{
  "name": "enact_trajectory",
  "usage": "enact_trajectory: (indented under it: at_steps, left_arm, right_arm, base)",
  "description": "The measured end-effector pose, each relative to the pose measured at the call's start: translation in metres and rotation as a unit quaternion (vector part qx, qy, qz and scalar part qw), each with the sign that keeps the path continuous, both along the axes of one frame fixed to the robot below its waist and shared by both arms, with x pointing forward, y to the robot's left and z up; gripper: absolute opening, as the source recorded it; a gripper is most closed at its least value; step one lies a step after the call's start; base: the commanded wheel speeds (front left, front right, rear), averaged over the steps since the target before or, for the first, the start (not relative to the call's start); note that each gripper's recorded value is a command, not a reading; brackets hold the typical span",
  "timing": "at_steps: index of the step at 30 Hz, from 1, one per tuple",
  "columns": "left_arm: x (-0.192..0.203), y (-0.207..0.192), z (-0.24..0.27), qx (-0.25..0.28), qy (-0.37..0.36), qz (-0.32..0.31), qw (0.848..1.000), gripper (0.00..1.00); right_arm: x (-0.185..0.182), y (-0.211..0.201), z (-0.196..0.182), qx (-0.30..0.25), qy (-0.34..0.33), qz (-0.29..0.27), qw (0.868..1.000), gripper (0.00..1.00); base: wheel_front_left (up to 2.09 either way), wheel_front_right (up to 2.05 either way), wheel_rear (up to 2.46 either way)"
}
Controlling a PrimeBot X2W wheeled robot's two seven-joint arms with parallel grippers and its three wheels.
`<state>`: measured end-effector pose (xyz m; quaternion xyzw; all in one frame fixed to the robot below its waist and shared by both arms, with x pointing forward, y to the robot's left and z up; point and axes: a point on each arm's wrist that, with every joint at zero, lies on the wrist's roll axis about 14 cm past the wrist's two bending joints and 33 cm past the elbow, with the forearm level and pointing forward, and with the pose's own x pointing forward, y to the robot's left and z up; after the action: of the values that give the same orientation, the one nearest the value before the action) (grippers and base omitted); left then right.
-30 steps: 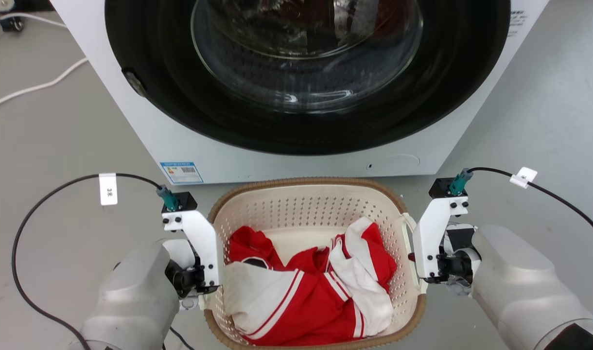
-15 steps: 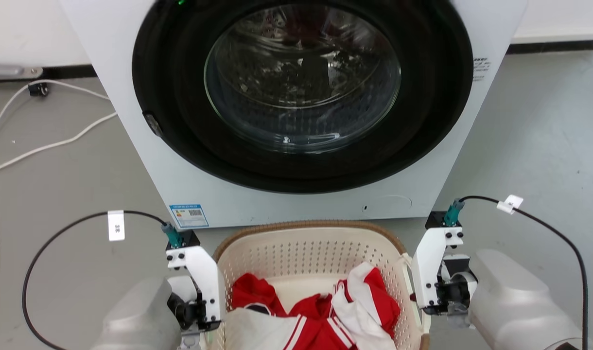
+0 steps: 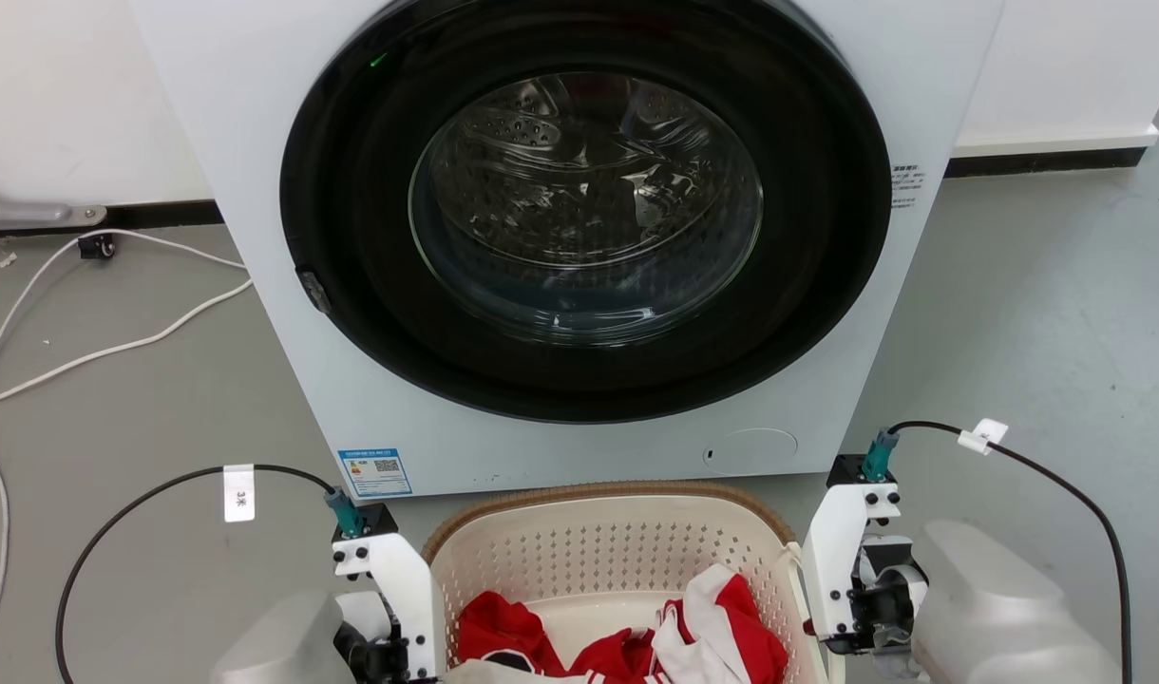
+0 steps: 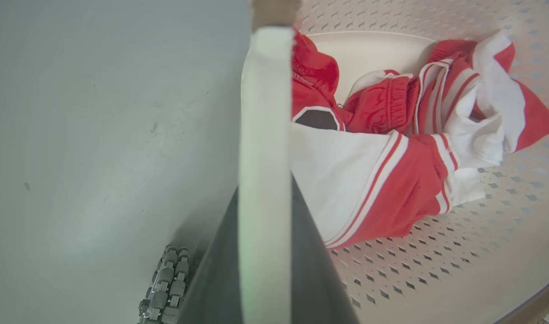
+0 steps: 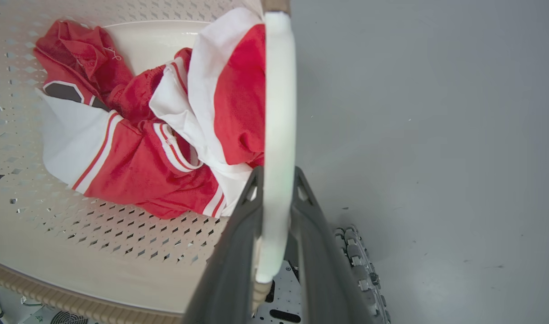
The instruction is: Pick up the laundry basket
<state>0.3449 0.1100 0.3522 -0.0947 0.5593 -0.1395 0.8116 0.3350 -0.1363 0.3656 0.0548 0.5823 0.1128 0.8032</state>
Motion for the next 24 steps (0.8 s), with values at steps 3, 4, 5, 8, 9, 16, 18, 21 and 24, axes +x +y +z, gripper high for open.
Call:
enact_trajectory:
  at_steps: [3,4,5,8,9,16,18,21,24]
  left_arm:
    - [-0.003,-0.001,-0.001,-0.001,0.001,-0.001,1.000,0.00]
    - [-0.004,-0.001,-0.002,-0.001,0.003,-0.001,1.000,0.00]
    - [-0.006,-0.001,-0.003,-0.001,0.004,-0.002,1.000,0.00]
    - [-0.007,-0.002,-0.003,0.000,0.005,-0.004,1.000,0.00]
    - [-0.007,-0.002,-0.003,-0.001,0.005,-0.004,1.000,0.00]
    - [-0.006,-0.005,-0.005,-0.001,0.009,-0.008,1.000,0.00]
    - [-0.005,-0.005,-0.005,-0.002,0.009,-0.007,1.000,0.00]
    - [-0.004,-0.006,-0.005,-0.003,0.008,-0.007,1.000,0.00]
    - [-0.004,-0.007,-0.005,-0.005,0.008,-0.007,1.000,0.00]
  right_arm:
    - [-0.003,0.000,-0.001,0.001,0.005,-0.001,1.000,0.00]
    - [-0.004,0.000,-0.001,0.001,0.006,-0.002,1.000,0.00]
    - [-0.006,0.000,-0.001,0.002,0.009,-0.002,1.000,0.00]
    - [-0.009,-0.001,-0.004,0.003,0.015,-0.004,1.000,0.00]
    - [-0.009,-0.001,-0.004,0.004,0.016,-0.005,1.000,0.00]
    - [-0.013,-0.004,-0.006,0.005,0.031,-0.010,0.999,0.00]
    - [-0.013,-0.004,-0.006,0.005,0.034,-0.011,0.999,0.00]
    - [-0.013,-0.005,-0.006,0.006,0.035,-0.013,0.999,0.00]
    - [-0.013,-0.005,-0.006,0.007,0.038,-0.014,0.999,0.00]
  base:
    - [0.00,0.00,0.00]
    - [0.00,0.00,0.00]
    - [0.00,0.00,0.00]
    - [0.00,0.00,0.00]
    - [0.00,0.00,0.00]
    - [0.00,0.00,0.00]
    - [0.00,0.00,0.00]
    - [0.00,0.00,0.00]
    - [0.00,0.00,0.00]
